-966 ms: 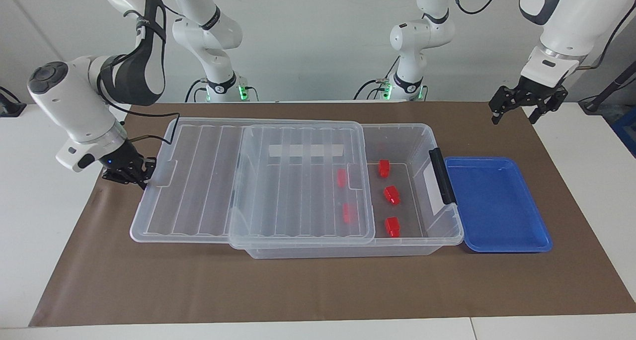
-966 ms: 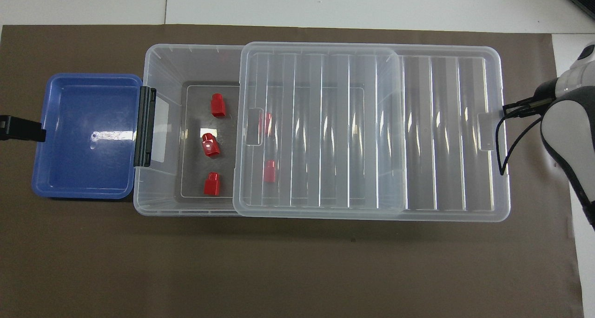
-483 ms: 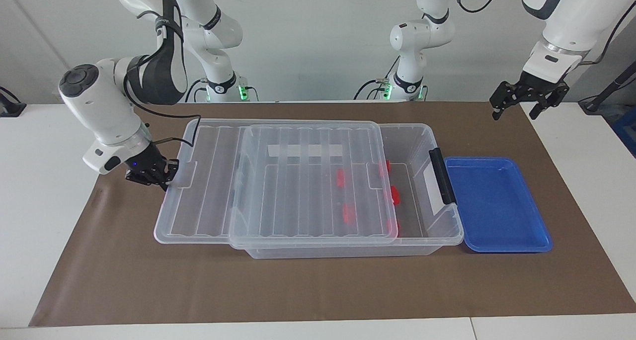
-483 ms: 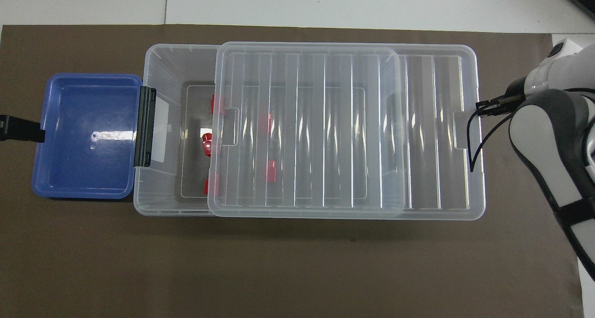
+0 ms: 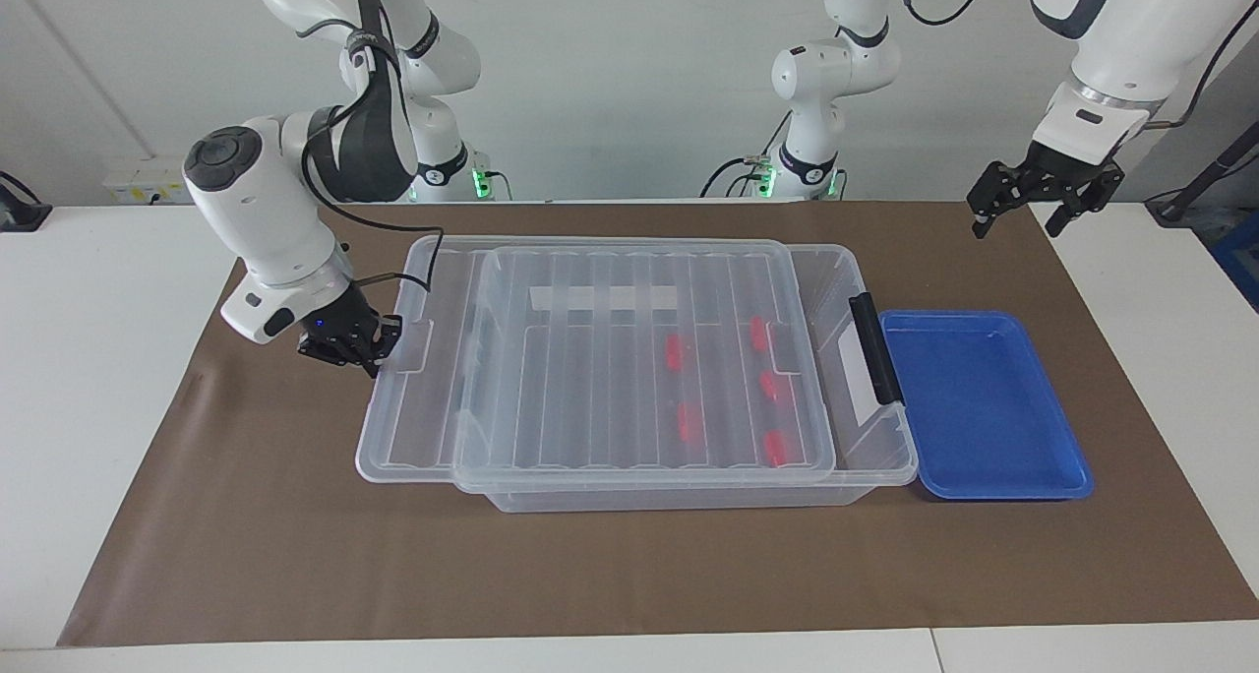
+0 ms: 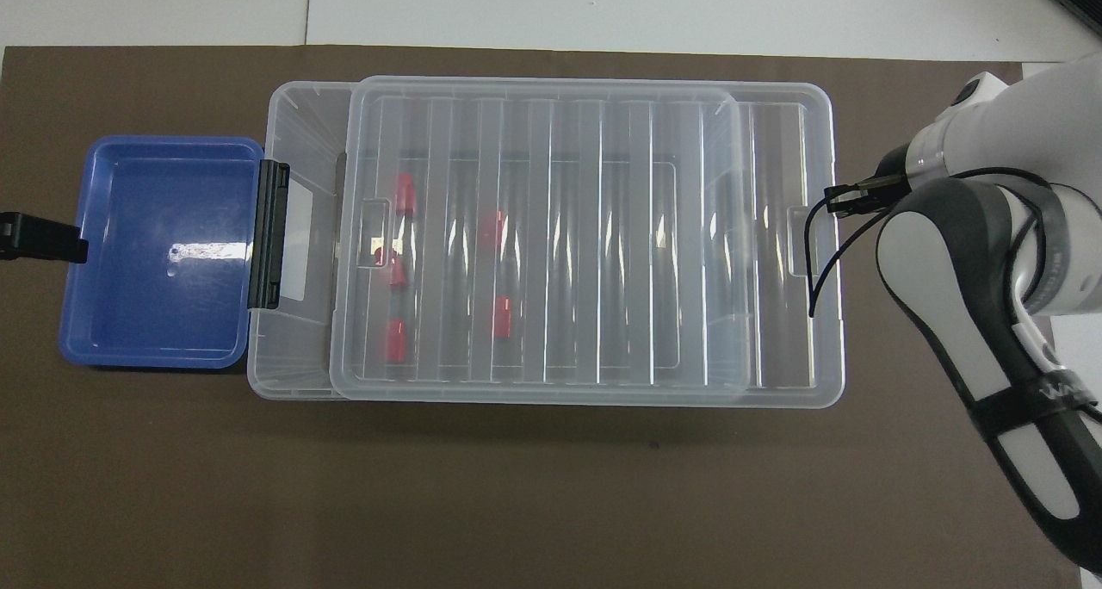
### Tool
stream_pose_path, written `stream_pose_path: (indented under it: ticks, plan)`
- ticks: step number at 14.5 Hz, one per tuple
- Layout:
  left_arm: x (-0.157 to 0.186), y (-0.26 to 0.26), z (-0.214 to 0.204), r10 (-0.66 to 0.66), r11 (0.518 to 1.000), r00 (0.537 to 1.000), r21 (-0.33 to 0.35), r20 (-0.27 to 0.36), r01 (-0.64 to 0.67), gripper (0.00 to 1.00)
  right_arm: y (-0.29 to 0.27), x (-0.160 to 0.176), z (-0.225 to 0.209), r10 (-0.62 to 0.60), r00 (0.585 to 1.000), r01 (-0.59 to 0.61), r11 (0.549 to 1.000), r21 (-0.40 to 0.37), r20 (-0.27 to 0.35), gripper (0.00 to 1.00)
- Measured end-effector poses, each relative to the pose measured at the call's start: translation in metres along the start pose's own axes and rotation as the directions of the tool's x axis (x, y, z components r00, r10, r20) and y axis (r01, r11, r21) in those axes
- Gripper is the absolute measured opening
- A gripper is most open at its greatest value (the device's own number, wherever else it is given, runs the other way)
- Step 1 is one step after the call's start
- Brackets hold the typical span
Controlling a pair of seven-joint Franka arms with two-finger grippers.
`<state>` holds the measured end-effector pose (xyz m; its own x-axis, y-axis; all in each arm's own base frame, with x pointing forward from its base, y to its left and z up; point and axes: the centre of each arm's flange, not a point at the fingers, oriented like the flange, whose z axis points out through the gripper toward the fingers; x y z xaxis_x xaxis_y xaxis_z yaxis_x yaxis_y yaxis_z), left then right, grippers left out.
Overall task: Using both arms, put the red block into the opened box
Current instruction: 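Slide the lid closed over the box with the right gripper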
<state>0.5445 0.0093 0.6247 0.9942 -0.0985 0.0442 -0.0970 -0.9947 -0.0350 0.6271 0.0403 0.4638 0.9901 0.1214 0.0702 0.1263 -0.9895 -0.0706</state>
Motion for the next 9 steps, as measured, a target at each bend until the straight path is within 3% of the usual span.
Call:
stream_pose_path:
  ticks: [9]
  plan:
    - [0.003,0.026,-0.001,0.044,0.999,0.999,-0.002,-0.005,-0.044,1.0,-0.047,0.002,0.003,0.021,1.0,-0.021,1.0,0.008,-0.005,0.01]
